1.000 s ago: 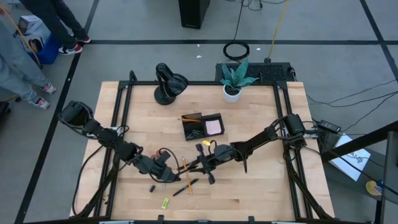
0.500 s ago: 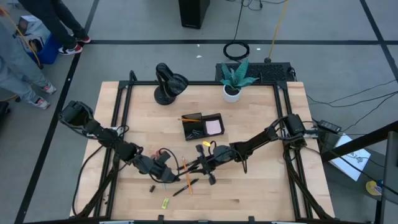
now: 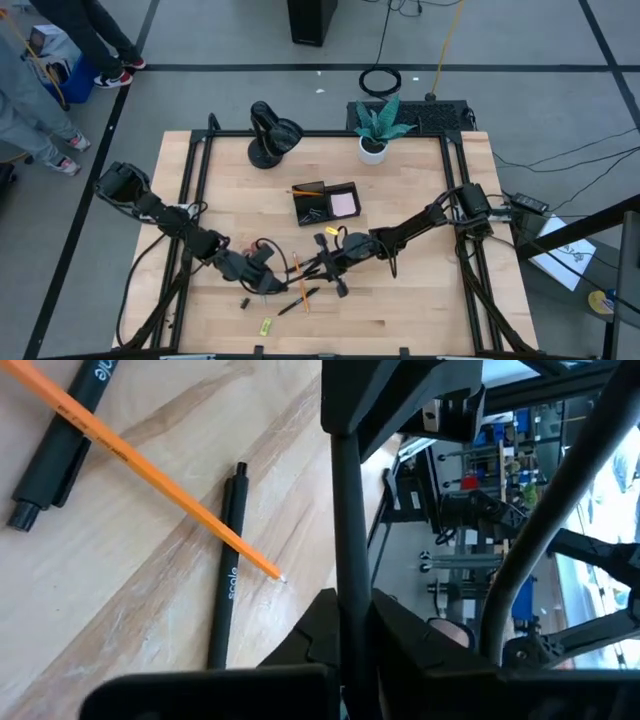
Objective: Pick and place office supplies into organizer
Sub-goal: Put the black binder clip into the desk organizer
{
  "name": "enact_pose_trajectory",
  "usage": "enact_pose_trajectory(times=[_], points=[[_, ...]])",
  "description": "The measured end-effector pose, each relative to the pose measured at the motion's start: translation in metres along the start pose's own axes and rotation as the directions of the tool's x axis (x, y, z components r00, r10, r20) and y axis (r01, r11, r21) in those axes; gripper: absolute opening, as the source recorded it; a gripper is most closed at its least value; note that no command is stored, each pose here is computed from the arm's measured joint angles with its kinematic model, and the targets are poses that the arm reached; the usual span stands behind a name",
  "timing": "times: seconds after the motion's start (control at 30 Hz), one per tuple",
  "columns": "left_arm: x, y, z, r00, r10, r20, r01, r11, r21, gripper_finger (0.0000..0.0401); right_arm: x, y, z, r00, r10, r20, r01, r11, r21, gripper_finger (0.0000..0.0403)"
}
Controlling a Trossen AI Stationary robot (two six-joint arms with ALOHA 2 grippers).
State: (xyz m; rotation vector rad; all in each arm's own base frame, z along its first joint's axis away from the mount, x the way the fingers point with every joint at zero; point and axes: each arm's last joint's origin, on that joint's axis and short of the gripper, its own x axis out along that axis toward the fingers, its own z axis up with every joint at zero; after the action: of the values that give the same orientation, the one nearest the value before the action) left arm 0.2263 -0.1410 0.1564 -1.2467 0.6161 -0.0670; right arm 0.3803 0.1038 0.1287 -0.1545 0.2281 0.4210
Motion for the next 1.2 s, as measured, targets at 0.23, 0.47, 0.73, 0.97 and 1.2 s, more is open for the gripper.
enact_pose_trajectory(times=[0.23, 0.47, 0.73, 0.97, 1.2], points=[[-0.001, 0.001, -0.007, 1.0, 0.021, -0.006, -0.021, 0.998, 0.063, 0.0051, -0.003, 0.001, 0.011, 0.998, 0.033, 0.055, -0.038, 0.996, 0.086, 0.0106], [-0.003, 0.001, -0.017, 0.999, 0.028, -0.016, -0.025, 0.98, 0.197, 0.0021, -0.024, 0.002, 0.046, 0.989, 0.03, 0.147, -0.053, 0.987, 0.154, 0.0133], [-0.006, -0.004, -0.028, 0.997, -0.013, 0.077, -0.017, 0.928, 0.373, 0.0046, -0.056, 0.015, 0.068, 0.972, 0.096, 0.216, -0.141, 0.969, 0.204, 0.0136], [-0.01, -0.016, -0.034, 0.975, -0.116, 0.188, 0.013, 0.881, 0.473, 0.0019, -0.065, 0.026, 0.061, 0.975, 0.048, 0.217, -0.097, 0.97, 0.221, 0.0131], [-0.012, -0.02, -0.037, 0.962, -0.143, 0.232, -0.002, 0.847, 0.531, 0.0038, -0.068, 0.034, 0.05, 0.971, -0.166, 0.169, 0.138, 0.976, 0.169, 0.013]])
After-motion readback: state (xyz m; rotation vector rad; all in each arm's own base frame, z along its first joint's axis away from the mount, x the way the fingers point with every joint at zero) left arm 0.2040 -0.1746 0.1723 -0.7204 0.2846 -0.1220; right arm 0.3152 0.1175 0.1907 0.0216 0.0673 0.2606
